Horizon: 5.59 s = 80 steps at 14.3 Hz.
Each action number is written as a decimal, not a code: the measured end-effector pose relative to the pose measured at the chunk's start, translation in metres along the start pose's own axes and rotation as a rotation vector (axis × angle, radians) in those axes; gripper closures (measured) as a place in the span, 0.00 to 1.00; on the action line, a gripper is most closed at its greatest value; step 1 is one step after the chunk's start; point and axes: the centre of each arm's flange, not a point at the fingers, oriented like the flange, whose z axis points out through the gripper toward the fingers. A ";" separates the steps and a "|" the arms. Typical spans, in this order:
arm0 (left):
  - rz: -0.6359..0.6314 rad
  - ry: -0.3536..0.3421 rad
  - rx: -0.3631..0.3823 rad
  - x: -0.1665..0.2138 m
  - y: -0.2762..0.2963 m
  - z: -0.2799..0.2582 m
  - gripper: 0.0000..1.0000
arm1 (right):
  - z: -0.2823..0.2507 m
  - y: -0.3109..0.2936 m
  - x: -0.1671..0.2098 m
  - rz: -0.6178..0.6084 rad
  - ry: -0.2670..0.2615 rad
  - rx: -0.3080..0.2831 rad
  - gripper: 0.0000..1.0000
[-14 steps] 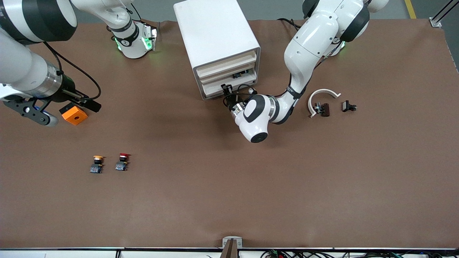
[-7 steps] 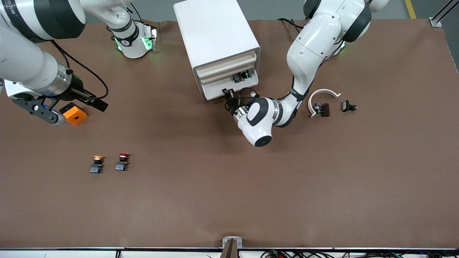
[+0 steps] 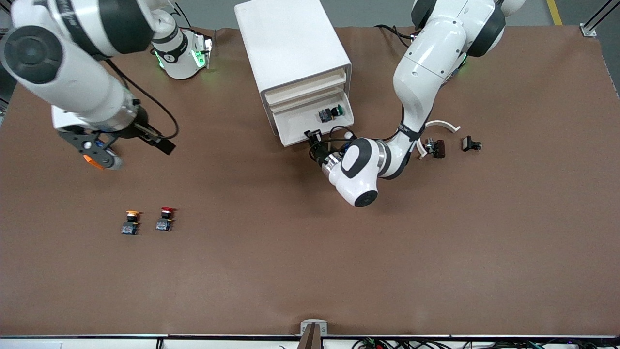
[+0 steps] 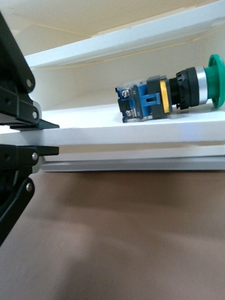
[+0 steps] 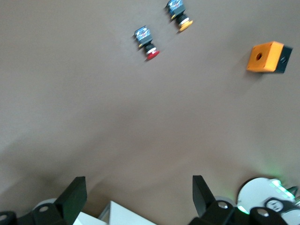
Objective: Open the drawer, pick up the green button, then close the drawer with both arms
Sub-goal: 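Pull the drawer open with the left gripper while the right gripper approaches, then release the handle with the left gripper while the right gripper reaches the drawer, then lower the right gripper onto the green button while the left gripper withdraws, then close the right gripper on the green push button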
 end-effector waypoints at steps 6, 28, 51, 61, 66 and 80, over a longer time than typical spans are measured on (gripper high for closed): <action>0.080 -0.036 -0.030 0.002 0.006 -0.026 0.86 | 0.026 -0.054 -0.049 0.099 0.019 -0.011 0.00; 0.936 0.645 -0.708 0.033 -0.138 -0.284 0.00 | 0.121 -0.201 -0.241 0.492 0.035 0.052 0.00; 1.467 1.010 -0.587 0.200 -0.257 -0.443 0.00 | 0.245 -0.263 -0.326 0.556 -0.059 0.039 0.00; 1.569 1.040 -0.632 0.265 -0.271 -0.423 0.00 | 0.250 -0.265 -0.324 0.537 -0.057 0.042 0.00; 1.628 1.070 -0.613 0.269 -0.280 -0.421 0.00 | 0.252 -0.265 -0.324 0.514 -0.055 0.039 0.00; 1.639 1.062 -0.570 0.262 -0.261 -0.408 0.00 | 0.262 -0.270 -0.332 0.501 -0.056 0.056 0.58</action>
